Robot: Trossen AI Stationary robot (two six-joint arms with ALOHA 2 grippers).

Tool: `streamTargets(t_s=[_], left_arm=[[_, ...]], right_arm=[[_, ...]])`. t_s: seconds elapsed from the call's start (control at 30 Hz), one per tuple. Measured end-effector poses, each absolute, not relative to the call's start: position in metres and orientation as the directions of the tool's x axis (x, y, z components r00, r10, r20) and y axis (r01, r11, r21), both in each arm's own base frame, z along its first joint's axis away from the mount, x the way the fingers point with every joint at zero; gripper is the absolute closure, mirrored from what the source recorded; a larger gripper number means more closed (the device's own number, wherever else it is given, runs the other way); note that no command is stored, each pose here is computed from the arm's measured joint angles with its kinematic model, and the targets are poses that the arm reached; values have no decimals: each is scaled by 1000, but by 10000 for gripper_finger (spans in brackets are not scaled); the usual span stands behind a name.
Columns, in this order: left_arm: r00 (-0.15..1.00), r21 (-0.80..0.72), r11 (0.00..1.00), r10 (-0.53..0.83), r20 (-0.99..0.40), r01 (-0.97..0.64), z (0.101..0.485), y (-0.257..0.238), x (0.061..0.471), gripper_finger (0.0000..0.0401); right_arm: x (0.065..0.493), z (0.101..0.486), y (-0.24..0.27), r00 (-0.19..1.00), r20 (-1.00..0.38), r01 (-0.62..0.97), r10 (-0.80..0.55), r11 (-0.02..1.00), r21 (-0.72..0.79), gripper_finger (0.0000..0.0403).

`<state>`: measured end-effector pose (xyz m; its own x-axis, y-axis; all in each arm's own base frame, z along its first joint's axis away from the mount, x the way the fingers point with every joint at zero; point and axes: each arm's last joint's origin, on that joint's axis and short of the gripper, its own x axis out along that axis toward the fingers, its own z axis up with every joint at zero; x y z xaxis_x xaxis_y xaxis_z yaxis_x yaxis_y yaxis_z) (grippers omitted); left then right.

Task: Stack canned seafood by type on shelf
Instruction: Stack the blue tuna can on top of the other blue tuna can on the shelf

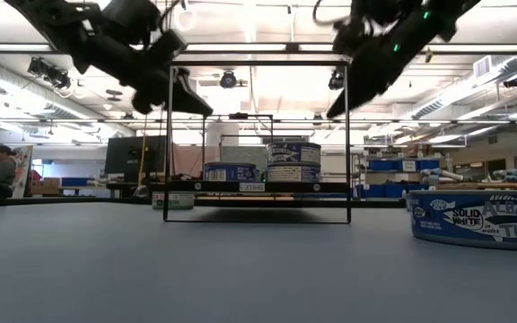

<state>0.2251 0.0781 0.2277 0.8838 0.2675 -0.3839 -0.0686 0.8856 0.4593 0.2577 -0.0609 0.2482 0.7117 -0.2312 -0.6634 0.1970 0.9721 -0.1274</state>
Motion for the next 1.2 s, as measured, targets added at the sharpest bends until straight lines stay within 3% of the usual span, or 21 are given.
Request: streamTargets(t_s=[0.3,0.57,0.77,0.97,1.2], left_arm=[[944,383,922,176,-280,-58,225,66,207,398],[964,334,941,140,-226,-59,216,55,195,398],[980,345,938,79,-182,-11,223,40,192,398],[988,354,934,3,-156,53,228,23,192,398],[985,360,926,-63,-159,117,227,4,193,398]], right_arm=[[241,261,-7,685,-692,162,-230,973,-163,400],[225,253,60,640,-764,116,-82,993,-10,400],[204,239,100,525,-851,171,-22,982,80,400],[200,209,131,388,-921,209,-25,976,62,400],[207,181,145,308,-950,242,-59,970,19,400]])
